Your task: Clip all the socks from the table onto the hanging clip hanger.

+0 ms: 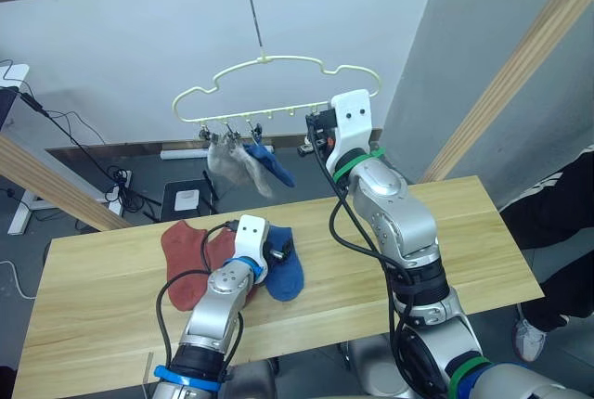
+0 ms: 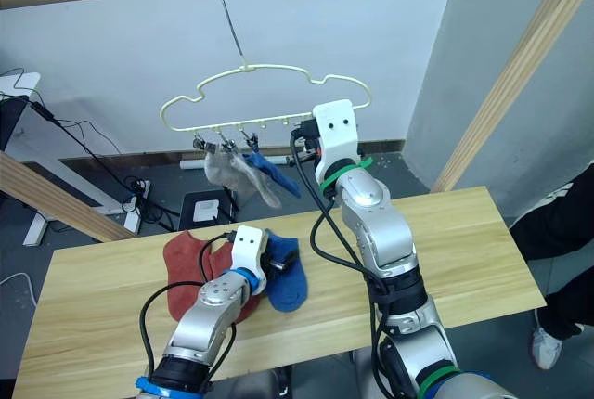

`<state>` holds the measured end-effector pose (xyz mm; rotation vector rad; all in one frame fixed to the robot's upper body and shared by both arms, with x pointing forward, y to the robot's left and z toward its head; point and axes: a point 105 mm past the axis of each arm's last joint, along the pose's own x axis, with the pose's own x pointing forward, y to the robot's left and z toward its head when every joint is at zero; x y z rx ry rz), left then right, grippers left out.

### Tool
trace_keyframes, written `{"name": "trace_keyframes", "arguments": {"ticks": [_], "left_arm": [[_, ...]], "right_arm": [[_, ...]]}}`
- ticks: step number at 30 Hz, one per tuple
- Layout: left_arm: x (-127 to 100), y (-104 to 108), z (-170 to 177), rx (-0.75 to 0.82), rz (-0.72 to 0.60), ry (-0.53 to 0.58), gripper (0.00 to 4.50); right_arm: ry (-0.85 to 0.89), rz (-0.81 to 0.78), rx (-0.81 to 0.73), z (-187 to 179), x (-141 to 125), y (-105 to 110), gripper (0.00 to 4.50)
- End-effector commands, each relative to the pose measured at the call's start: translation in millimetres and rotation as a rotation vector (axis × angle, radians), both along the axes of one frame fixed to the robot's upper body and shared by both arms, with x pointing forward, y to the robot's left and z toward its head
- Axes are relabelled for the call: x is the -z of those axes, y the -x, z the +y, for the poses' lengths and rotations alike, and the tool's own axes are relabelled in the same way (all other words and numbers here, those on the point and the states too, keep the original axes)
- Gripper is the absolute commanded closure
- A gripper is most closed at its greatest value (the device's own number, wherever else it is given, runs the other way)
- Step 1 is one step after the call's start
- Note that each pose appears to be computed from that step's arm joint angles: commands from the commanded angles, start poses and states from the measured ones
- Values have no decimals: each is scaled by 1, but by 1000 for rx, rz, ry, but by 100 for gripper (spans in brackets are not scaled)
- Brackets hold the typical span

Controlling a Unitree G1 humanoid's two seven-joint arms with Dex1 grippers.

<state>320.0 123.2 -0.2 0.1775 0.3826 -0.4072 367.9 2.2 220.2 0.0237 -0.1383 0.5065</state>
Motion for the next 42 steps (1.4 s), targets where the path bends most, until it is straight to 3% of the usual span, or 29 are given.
{"name": "trace_keyframes", "arguments": {"ticks": [1, 11, 15, 19, 22, 29, 42], "left_arm": [[6, 5, -18, 129, -9, -39, 205], [-19, -6, -25, 234, -183, -27, 447], [-33, -5, -27, 262, -275, -4, 447], [-68, -3, -38, 337, -485, 25, 447], [-89, -3, -42, 374, -648, -46, 447], [-118, -7, -44, 346, -862, -129, 447], [-135, -13, -39, 280, -969, -153, 447]], "right_arm": [[-34, -37, -9, 0, -11, 6, 450], [-33, -36, -5, -1, -11, 6, 450], [-34, -36, -7, -1, -11, 5, 450], [-37, -38, -9, -1, -12, 5, 450], [-37, -38, -11, 0, -12, 6, 450], [-43, -35, -19, 1, -12, 7, 450], [-46, -14, -36, 3, -10, 8, 450]]}}
